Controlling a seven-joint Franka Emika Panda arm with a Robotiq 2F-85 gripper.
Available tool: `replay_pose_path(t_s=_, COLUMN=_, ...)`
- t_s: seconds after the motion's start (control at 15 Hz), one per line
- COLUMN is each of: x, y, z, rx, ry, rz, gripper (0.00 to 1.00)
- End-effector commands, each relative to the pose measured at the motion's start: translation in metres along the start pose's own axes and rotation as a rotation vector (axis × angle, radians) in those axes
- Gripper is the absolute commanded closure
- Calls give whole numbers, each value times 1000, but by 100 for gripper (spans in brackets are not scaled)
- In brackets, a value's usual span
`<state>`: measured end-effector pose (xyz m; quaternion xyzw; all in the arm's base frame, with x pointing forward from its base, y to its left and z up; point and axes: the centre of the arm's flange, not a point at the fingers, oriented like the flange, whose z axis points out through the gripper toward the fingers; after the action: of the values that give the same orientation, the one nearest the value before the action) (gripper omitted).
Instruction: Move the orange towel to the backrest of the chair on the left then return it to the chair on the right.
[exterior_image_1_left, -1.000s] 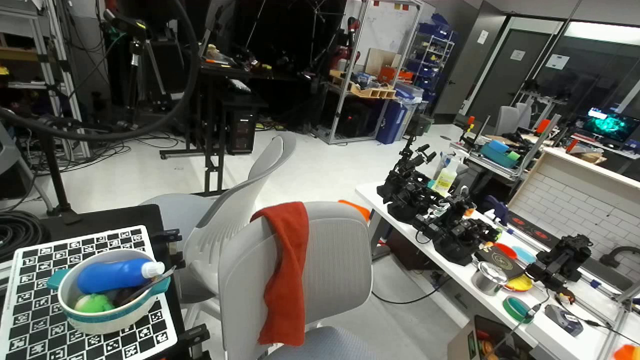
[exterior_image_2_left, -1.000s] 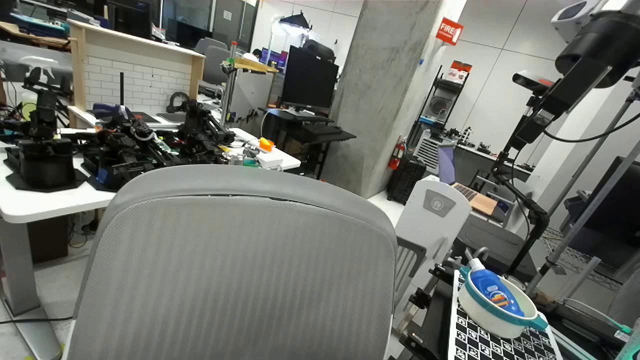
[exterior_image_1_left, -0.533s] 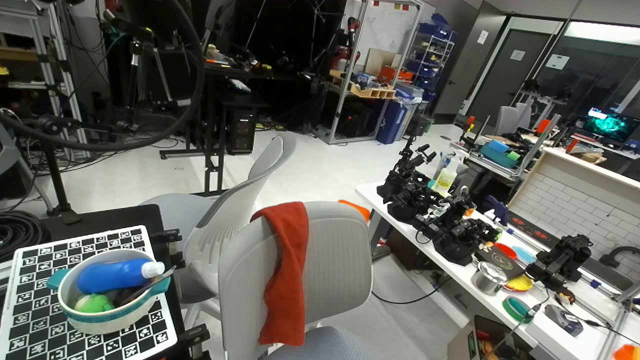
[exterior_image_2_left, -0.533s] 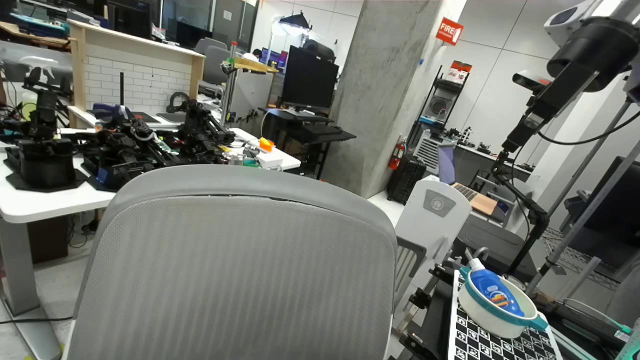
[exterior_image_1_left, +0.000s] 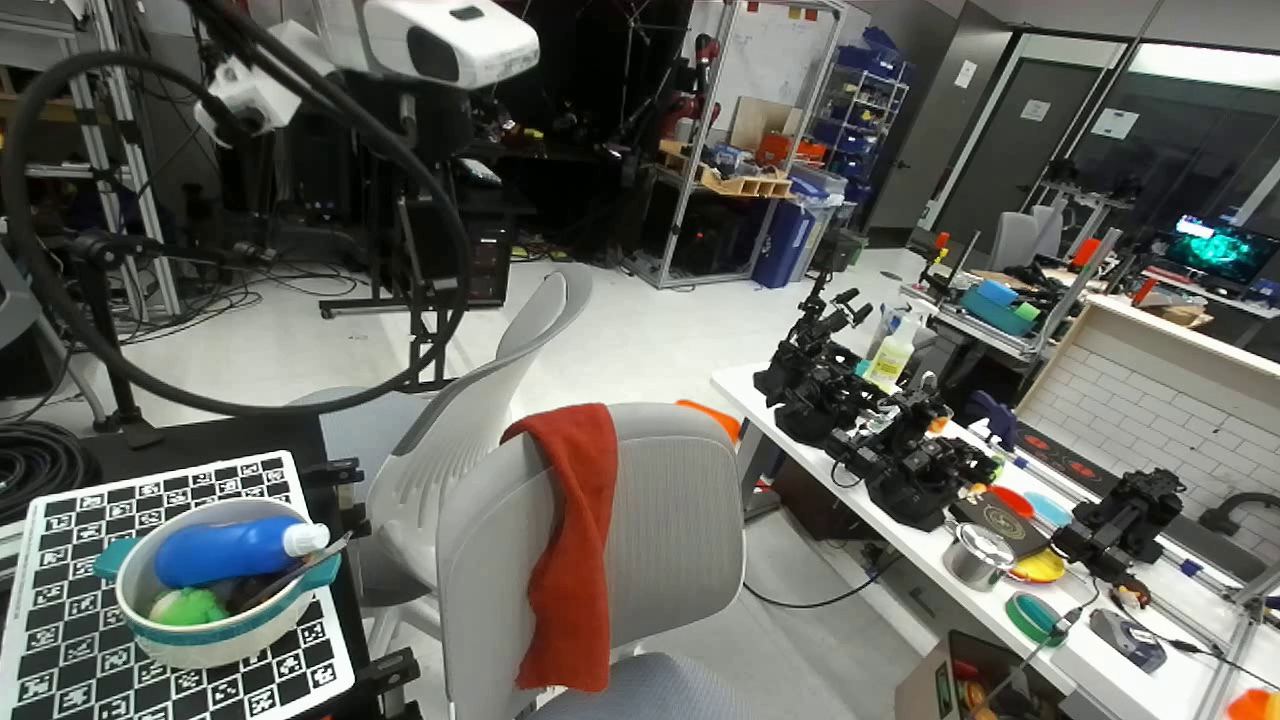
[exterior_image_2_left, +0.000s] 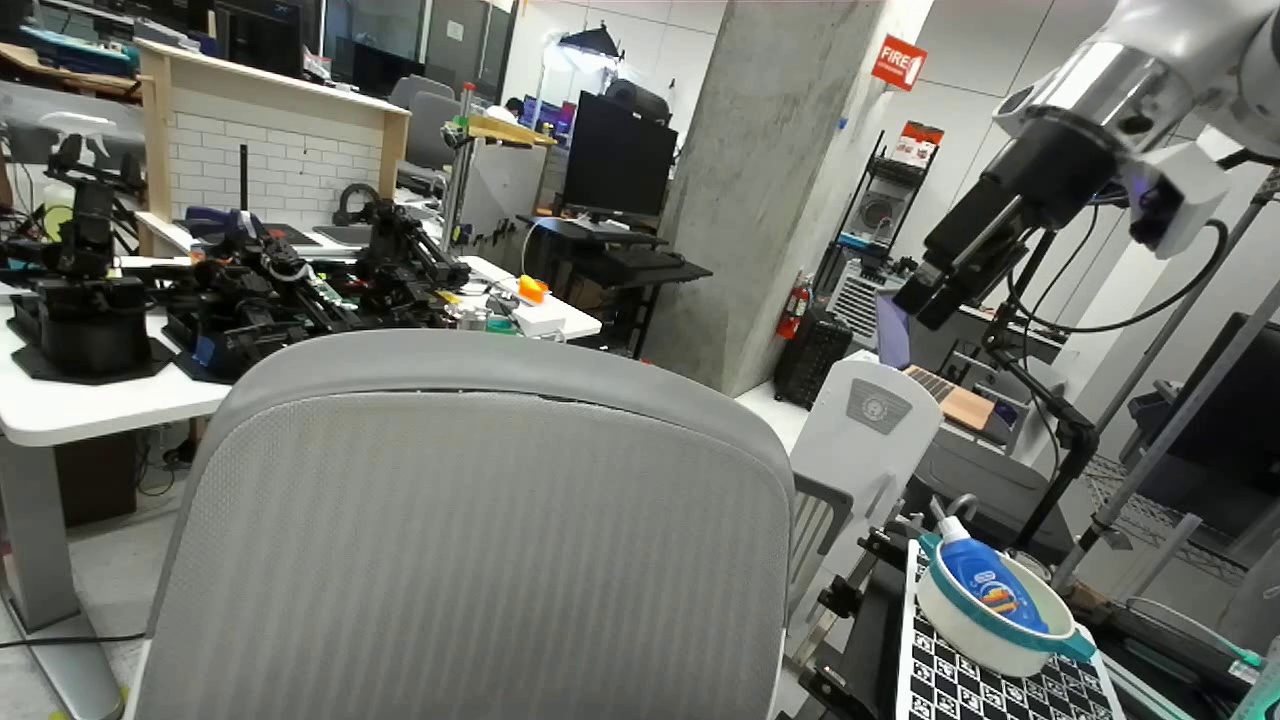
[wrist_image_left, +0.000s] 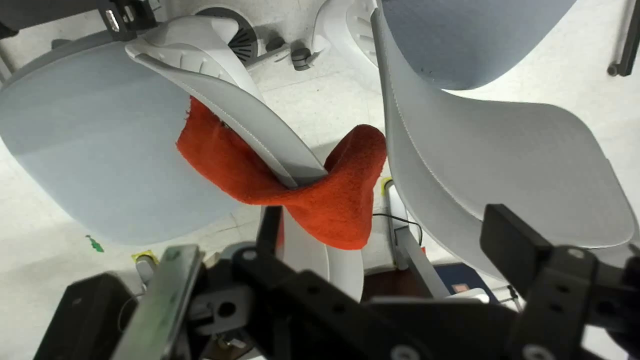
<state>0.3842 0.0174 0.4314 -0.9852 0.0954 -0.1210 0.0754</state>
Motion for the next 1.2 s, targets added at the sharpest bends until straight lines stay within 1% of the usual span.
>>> replay_pose_path(t_s=0.0, x=27, y=-8, z=39, rx=25, ry=-11, rz=133, gripper=0)
replay_pose_path(t_s=0.27, x=45, y=-3, z=71, rx=32, ry=13, rz=259, gripper=0)
replay_pose_path(t_s=0.67, x=64, y=12, z=121, rx=-21, ry=21, rz=421, gripper=0)
replay_pose_path(t_s=0.93, x=76, y=22, z=149, rx=-40, ry=-2, rz=495, gripper=0)
replay_pose_path(t_s=1.13, x=85, y=27, z=165, rx=-48, ry=-9, rz=527, gripper=0)
